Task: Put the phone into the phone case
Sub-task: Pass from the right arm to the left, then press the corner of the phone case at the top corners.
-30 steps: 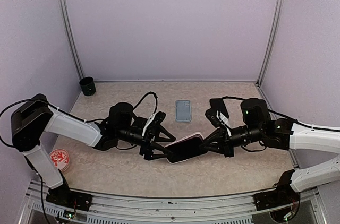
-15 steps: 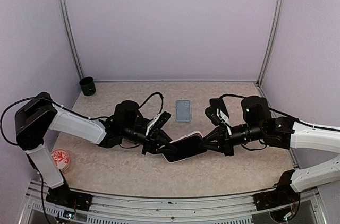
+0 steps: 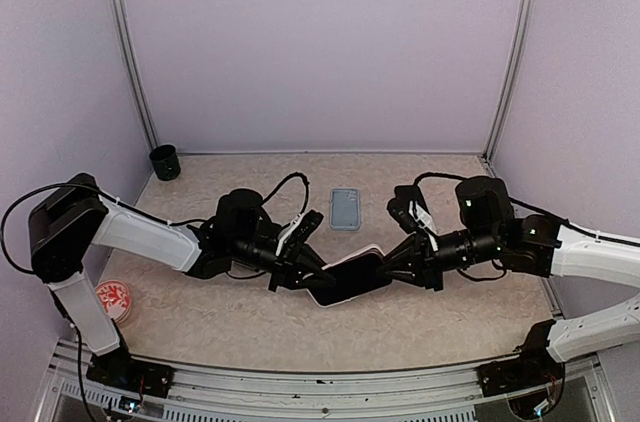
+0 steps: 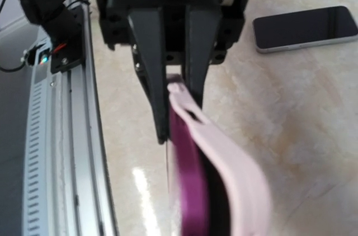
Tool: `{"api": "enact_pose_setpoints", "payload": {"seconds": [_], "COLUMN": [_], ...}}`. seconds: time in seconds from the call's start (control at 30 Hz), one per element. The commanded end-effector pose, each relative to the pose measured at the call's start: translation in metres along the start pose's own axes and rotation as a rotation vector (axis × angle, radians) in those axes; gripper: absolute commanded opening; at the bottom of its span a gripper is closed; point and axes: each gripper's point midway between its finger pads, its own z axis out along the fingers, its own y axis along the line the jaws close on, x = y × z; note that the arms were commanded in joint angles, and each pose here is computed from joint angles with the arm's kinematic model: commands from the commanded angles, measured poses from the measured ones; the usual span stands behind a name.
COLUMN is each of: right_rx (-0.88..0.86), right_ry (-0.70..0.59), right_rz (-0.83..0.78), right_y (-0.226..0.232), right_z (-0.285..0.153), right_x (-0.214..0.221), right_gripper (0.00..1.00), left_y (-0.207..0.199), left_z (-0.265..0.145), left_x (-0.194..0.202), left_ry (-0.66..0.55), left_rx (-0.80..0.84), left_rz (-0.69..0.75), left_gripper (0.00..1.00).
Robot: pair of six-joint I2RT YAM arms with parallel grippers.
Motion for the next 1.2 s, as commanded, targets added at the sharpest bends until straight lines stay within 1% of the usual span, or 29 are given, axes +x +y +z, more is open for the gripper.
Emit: {"api": "enact_pose_setpoints", "payload": {"seconds": [0.0,0.07,0.17,0.27,0.33,0.37,0.4,0.5,0.6,0.67,0.87,1.07,1.17], "right_rx": [0.057,0.077,0.095,0.124,0.151,0.154,0.148,0.095,0.025,0.012,-0.036,-0.186,-0.214], "right_ry": [-0.064,-0.051,-0.047,-0.051,-0.046,-0.042,-0.034,0.002,0.038,0.051,0.048,0.049,0.068], "right_rz": [-0.062,-0.052,-0.043,-0.042,-0.035,-0.030,-0.023,-0.001,0.017,0.021,0.028,0.082,0.118], "right_y": [0.004,0.003,0.005,0.003,-0.002,-0.003,-0.003,-0.002,0.003,0.002,0.005,0.024,0.024], "right_z": [-0.021,-0.026,-0.034,-0.040,-0.041,-0.040,-0.038,-0.023,-0.009,-0.004,-0.003,0.000,0.007], "right_x": [-0.034,-0.036,-0.039,-0.038,-0.034,-0.032,-0.028,-0.017,-0.009,-0.007,-0.010,-0.002,0.004], "right_gripper": [0.22,0.29,0.35,0.40,0.47,0.52,0.54,0.58,0.60,0.61,0.61,0.59,0.56], "left_y": [0.008,0.011,0.017,0.018,0.016,0.015,0.013,0.004,-0.005,-0.011,-0.028,-0.036,-0.036], "left_z": [-0.004,-0.008,-0.010,-0.010,-0.010,-0.010,-0.010,-0.008,-0.006,-0.005,-0.007,-0.008,-0.008], "left_x": [0.005,0.004,0.003,0.002,0.002,0.001,0.001,-0.001,-0.001,0.000,-0.004,-0.010,-0.011], "left_ry": [-0.005,-0.021,-0.029,-0.029,-0.029,-0.030,-0.030,-0.030,-0.026,-0.024,-0.036,-0.045,-0.047], "left_rx": [-0.026,-0.041,-0.069,-0.071,-0.065,-0.061,-0.055,-0.020,0.013,0.032,0.087,0.104,0.101], "left_rz": [-0.038,-0.047,-0.056,-0.056,-0.051,-0.048,-0.043,-0.026,-0.008,0.005,0.050,0.073,0.075], "left_gripper": [0.00,0.00,0.00,0.00,0.00,0.00,0.00,0.00,0.00,0.00,0.00,0.00,0.00]}}
